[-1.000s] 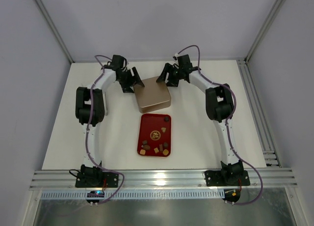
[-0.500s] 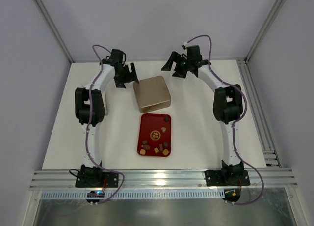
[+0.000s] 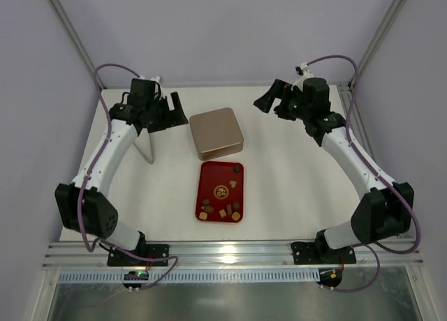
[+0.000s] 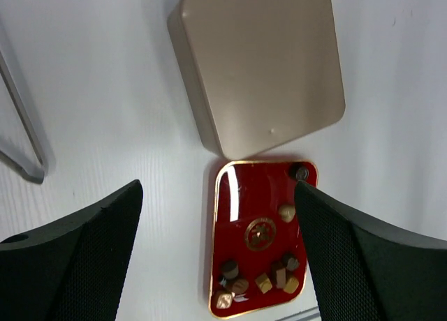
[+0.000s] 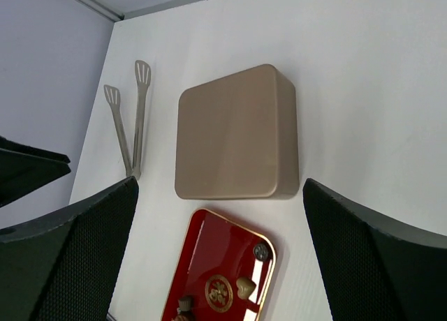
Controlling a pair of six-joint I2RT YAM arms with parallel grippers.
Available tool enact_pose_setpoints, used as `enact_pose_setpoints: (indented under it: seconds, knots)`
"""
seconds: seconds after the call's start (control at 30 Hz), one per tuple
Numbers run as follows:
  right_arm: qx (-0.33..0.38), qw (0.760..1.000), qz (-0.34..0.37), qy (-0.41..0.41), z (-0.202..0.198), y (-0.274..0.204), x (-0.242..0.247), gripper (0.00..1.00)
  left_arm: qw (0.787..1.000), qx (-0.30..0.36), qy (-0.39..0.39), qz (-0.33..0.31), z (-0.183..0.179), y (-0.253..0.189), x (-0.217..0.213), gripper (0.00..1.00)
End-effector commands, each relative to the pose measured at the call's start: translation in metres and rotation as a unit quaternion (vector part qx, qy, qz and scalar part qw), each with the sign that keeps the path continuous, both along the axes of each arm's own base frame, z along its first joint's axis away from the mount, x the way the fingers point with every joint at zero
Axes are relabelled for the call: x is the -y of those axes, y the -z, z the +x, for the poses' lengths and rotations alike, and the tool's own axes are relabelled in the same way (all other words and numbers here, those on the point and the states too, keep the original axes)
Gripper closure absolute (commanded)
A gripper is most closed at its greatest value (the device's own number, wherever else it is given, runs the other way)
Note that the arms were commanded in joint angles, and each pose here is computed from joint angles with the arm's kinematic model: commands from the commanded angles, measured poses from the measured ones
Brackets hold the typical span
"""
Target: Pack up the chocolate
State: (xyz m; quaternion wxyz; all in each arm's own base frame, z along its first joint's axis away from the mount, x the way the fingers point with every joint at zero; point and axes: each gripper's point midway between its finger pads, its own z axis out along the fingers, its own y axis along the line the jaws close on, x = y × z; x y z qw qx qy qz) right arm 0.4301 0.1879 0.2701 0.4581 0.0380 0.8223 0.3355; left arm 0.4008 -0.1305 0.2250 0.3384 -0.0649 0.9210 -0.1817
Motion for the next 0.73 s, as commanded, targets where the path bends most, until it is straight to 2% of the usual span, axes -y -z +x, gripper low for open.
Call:
enact_pose_setpoints:
  seconds: [0.0, 0.03, 0.07, 0.13, 0.3, 0.5, 0.7]
  knots:
    - [0.051, 0.998, -0.02, 0.037, -0.025, -0.021, 0.023, 0.0, 0.999, 0.039, 0.007, 0.017, -0.031, -0.016, -0.009, 0.13]
    - [0.038, 0.998, -0.027, 0.04, -0.035, -0.005, 0.027, 0.0, 0.999, 0.029, 0.007, 0.027, -0.043, -0.005, -0.014, 0.13]
    - [0.055, 0.997, -0.024, 0.044, -0.048, -0.017, 0.032, 0.0, 0.998, 0.048, 0.005, 0.027, -0.053, -0.017, -0.018, 0.13]
    - [0.032, 0.997, -0.043, 0.064, -0.062, 0.005, 0.044, 0.0, 0.999, 0.043, 0.009, 0.032, -0.069, -0.008, -0.022, 0.13]
    - [0.031, 0.992, -0.065, 0.102, -0.099, 0.022, 0.07, 0.0, 0.998, 0.062, 0.007, 0.03, -0.1, -0.007, -0.03, 0.13]
    - [0.05, 0.99, -0.081, 0.106, -0.114, 0.022, 0.078, 0.0, 0.997, 0.069, 0.002, 0.043, -0.113, 0.001, -0.039, 0.12]
    - [0.067, 0.987, -0.08, 0.124, -0.11, 0.011, 0.084, 0.0, 0.997, 0.07, 0.005, 0.04, -0.117, 0.004, -0.038, 0.13]
